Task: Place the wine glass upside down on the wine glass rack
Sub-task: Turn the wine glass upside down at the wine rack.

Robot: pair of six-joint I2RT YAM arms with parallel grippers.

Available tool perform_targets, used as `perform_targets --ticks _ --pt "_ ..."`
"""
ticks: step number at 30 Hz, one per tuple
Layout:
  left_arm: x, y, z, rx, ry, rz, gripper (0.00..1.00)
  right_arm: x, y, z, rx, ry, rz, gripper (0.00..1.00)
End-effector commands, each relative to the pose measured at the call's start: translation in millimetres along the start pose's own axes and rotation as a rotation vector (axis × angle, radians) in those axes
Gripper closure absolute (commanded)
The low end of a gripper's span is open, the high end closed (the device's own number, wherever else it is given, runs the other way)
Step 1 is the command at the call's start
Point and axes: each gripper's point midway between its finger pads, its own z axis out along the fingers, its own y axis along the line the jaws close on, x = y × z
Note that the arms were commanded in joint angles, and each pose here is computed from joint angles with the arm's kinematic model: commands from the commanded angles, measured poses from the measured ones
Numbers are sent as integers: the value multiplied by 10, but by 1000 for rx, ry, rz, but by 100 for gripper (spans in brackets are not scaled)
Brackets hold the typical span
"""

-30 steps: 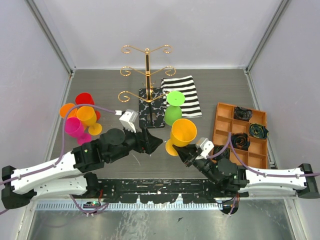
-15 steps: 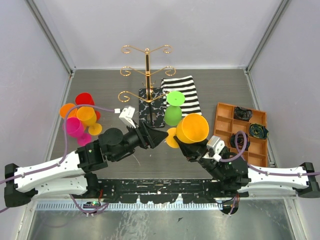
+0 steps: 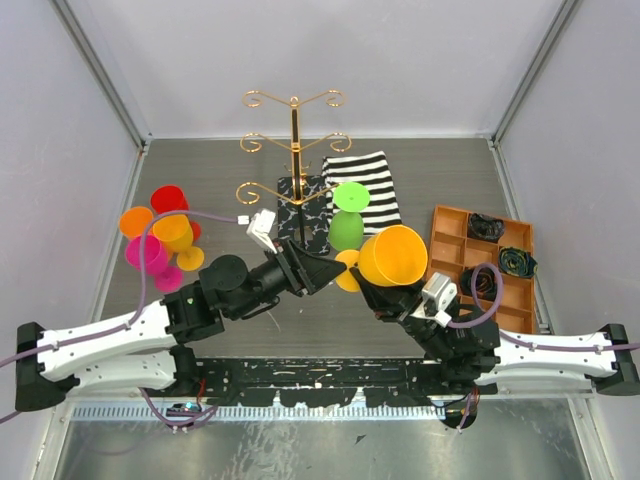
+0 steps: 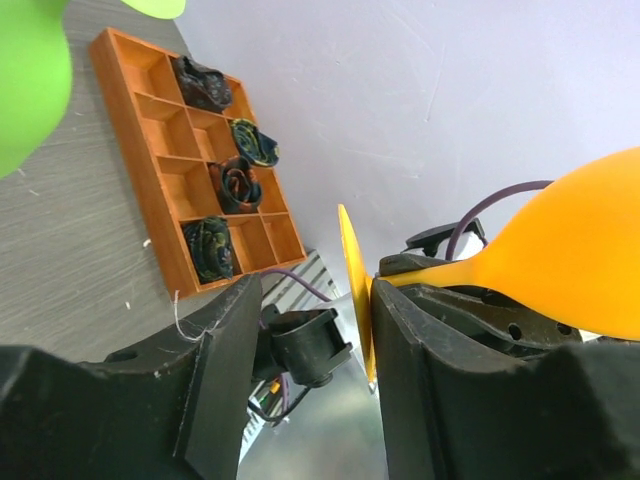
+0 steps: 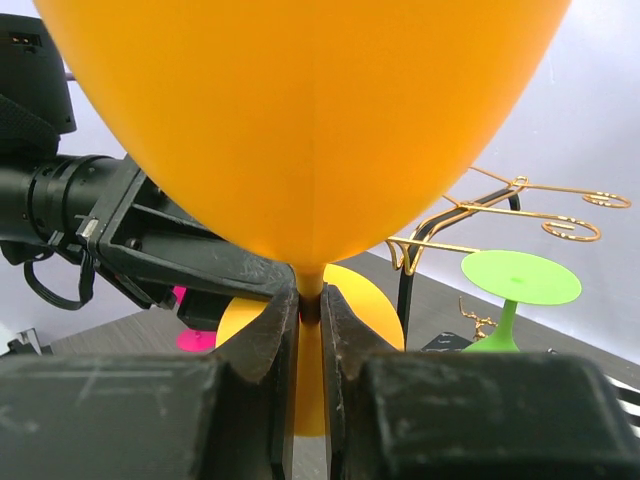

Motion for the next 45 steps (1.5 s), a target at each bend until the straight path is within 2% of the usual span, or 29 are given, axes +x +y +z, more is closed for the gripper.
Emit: perform_targets --ticks 1,3,12,17,20,23,32,39,41,45 --pt "24 -241 69 95 14 -53 49 -319 -11 63 3 -109 34 99" --pt "57 -254 88 105 25 -60 56 -280 -3 65 2 -97 31 99" --pt "30 -169 47 77 5 -48 99 -150 10 47 1 -53 26 97" --pt "-43 -118 3 49 -21 -27 100 -54 24 34 -3 -14 16 80" --pt "-113 -143 -28 50 -40 6 100 10 17 9 -1 5 12 63" --pt "-224 -184 -97 39 -57 61 100 64 18 -34 -5 26 31 55" --pt "-716 -116 -439 -93 -154 291 100 357 15 -196 -6 139 74 51" --pt "-1099 136 -846 -299 -165 573 100 583 -75 -344 71 283 162 47" --pt "-1170 212 -925 -361 -144 660 100 624 -163 -388 133 314 189 44" --pt "-1240 335 -1000 -466 -65 828 100 607 -463 -473 366 348 304 37"
